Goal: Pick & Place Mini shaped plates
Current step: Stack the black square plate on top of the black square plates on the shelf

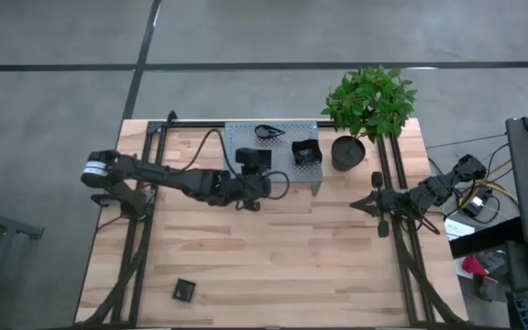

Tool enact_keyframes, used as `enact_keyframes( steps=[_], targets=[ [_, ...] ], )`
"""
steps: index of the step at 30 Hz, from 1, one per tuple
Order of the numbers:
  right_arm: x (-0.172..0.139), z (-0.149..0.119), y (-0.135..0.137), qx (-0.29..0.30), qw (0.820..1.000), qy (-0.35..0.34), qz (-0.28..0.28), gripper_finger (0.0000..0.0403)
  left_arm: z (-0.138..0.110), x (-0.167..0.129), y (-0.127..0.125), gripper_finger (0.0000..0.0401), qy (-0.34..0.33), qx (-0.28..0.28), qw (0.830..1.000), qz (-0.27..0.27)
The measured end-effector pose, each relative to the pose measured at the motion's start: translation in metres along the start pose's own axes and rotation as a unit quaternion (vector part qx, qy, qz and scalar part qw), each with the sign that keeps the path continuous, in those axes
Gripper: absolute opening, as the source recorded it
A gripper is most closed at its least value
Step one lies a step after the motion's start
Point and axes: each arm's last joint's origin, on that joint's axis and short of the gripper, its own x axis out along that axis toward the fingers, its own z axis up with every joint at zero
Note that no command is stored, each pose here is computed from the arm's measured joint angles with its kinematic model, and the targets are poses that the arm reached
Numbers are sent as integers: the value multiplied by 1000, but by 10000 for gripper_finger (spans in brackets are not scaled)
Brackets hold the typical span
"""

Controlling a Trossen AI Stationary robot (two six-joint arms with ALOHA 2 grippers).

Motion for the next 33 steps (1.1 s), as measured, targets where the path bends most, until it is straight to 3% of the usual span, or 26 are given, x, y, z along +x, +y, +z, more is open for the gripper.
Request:
enact_keyframes(
  steps=[9, 18, 27, 33],
  targets=[
    [0, 0, 0, 0, 1000, 0, 0, 8, 16, -35, -28, 110, -42, -37, 998, -25],
    [0, 0, 0, 0, 1000, 0, 0, 8, 23, -81, -72, 110, -75, -142, 981, -107],
    [0, 0, 0, 0, 1000, 0, 0, 8, 21, -129, -112, 110, -57, -273, 921, -273],
    [0, 0, 0, 0, 1000, 0, 0, 8, 16, -151, -127, 110, -15, -346, 878, -331]
  ],
)
